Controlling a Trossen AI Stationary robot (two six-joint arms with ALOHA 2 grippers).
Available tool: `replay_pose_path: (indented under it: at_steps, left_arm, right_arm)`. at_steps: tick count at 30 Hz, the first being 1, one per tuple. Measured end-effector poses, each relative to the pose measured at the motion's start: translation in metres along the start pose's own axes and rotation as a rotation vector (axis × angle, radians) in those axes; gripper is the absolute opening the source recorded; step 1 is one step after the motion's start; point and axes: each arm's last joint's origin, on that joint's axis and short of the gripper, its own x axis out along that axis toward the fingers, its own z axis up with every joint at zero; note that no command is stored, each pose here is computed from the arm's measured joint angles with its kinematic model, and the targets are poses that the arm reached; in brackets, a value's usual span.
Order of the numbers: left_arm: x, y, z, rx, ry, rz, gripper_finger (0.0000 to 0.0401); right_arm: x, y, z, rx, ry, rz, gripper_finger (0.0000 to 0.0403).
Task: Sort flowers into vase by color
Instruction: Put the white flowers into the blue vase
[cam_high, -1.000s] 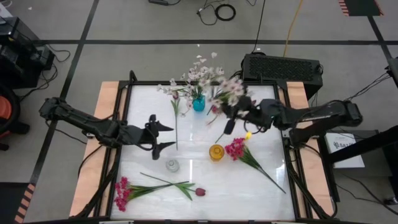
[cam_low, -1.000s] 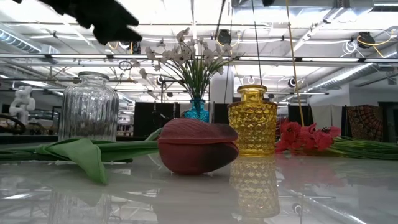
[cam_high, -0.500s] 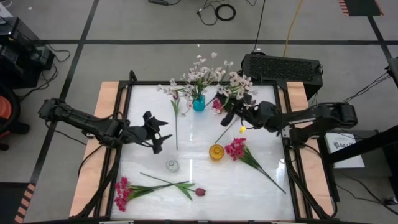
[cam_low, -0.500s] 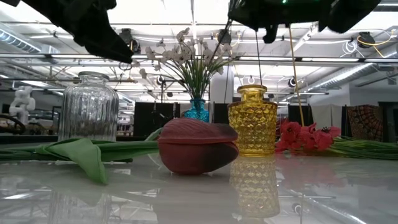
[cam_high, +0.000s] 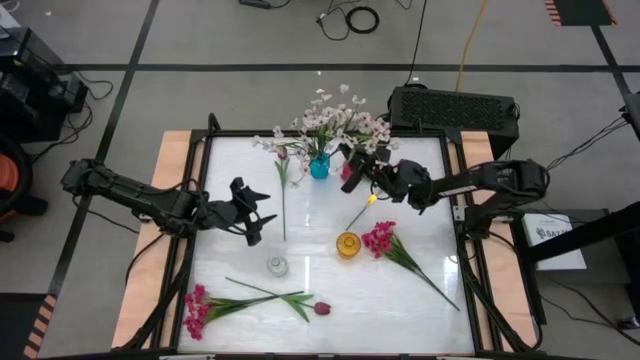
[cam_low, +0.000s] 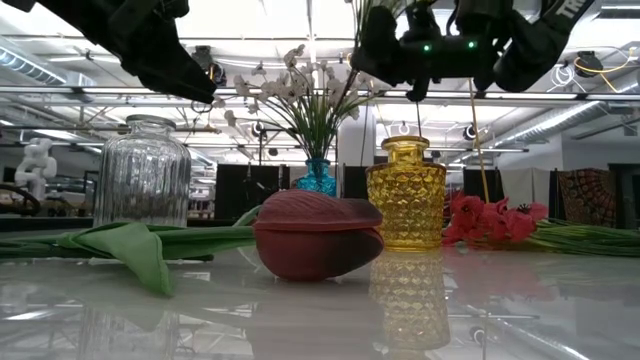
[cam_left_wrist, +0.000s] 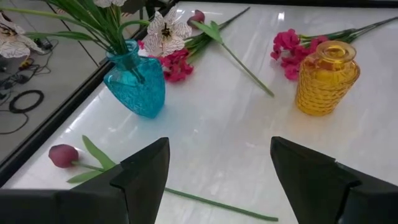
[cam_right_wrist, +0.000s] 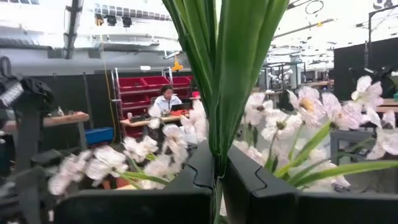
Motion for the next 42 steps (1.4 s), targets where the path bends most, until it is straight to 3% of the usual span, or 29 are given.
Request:
replay_pose_path:
  at_steps: [42]
  left_arm:
    - [0.0,-0.001,0.005,-0.009,-0.046,-0.011,0.0286]
  right_arm:
    - [0.01,-0.01,-0.029,-0.103,0.01,-0.02,0.0004]
